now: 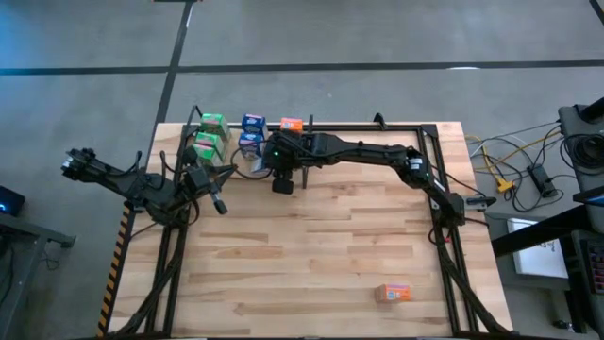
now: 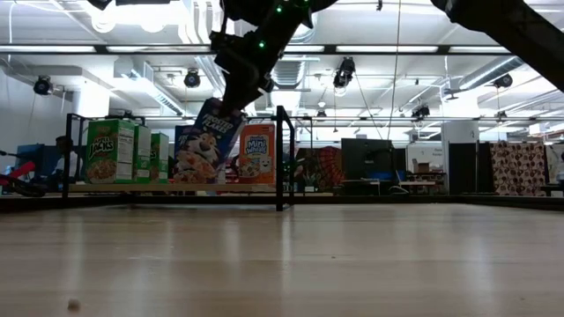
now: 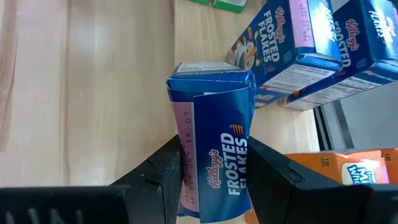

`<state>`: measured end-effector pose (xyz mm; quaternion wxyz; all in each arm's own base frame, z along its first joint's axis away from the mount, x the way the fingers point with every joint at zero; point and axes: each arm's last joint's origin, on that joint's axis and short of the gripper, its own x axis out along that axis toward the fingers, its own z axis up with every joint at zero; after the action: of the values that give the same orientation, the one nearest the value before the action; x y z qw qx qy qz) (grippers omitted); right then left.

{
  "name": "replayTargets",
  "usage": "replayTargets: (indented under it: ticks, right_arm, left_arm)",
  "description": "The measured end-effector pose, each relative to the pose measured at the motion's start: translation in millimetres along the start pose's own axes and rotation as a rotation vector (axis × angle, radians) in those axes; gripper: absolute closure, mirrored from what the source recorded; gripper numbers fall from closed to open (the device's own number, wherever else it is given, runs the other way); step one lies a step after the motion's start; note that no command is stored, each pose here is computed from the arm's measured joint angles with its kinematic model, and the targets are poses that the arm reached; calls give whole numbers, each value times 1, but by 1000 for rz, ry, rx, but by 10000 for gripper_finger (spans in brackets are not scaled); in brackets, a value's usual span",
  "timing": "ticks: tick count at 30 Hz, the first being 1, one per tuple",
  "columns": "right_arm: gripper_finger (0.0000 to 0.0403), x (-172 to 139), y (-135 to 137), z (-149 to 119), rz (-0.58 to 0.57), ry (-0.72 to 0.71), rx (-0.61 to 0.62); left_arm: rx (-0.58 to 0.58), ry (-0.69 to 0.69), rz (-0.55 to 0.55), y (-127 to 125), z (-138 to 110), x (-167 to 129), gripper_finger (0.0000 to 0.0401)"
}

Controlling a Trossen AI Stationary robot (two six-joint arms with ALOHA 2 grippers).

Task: Stack cereal on shelf
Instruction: Put the blue cereal box on the shelf aligned with the blue cereal boxes

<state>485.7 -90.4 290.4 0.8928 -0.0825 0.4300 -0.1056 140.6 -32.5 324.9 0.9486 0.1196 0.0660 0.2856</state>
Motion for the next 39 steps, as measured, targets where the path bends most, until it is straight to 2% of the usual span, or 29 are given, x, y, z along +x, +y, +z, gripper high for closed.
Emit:
replayTargets:
  ticks: [17, 30, 39]
  right_arm:
    - [259, 0, 0, 1, -3, -15, -30]
    - [211, 0, -1, 6, -13, -63, -13]
    - [206, -1, -2, 7, -16, -77, -9]
  left_arm:
    - [-1, -1, 0, 0, 0, 0, 401]
    - [0, -3, 0, 0, 0, 0, 401]
    - [0, -3, 0, 0, 1, 0, 401]
